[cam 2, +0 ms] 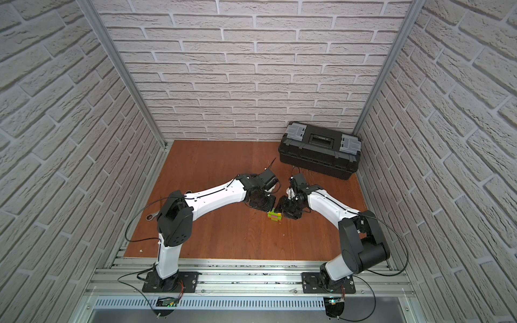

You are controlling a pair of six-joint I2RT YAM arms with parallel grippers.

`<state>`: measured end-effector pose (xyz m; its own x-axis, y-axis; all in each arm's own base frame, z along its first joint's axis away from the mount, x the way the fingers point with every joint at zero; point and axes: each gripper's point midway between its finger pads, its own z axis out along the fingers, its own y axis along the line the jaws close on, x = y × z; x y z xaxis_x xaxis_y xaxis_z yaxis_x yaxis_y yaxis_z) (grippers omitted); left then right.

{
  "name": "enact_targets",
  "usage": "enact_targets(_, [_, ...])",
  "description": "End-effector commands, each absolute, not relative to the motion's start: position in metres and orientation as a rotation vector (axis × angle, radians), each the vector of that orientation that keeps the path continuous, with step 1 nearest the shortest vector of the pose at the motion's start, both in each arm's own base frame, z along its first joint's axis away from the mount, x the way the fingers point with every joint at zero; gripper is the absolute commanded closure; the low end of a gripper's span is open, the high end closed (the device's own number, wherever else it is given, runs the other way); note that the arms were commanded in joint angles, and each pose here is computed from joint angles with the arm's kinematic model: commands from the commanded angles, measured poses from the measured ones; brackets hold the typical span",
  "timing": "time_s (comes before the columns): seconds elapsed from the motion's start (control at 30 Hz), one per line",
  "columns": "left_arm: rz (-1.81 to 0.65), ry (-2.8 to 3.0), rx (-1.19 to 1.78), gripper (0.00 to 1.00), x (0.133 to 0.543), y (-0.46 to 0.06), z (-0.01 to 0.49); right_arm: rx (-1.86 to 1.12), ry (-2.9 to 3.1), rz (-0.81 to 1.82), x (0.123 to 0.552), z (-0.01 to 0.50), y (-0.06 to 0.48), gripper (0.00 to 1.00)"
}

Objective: Assemble a carrot with lego
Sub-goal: Assemble the lego brick with the lego brick.

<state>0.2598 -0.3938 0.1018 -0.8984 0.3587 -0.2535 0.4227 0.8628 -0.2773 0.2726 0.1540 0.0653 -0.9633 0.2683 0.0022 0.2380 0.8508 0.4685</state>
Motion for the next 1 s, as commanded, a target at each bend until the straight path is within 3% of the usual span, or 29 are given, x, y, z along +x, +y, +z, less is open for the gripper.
enact_targets(0.0, [-0.482, 2.827, 0.629, 1.00, 0.261, -0.398, 0.104, 0.423, 3.042, 0.560, 0.254, 0.044, 0.135, 0.45])
enact_targets(0.97, [-0.447, 2.839, 0.662, 1.00, 0.259, -0.395, 0.101, 0.367, 3.030, 0.581, 0.257, 0.049, 0.135, 0.44])
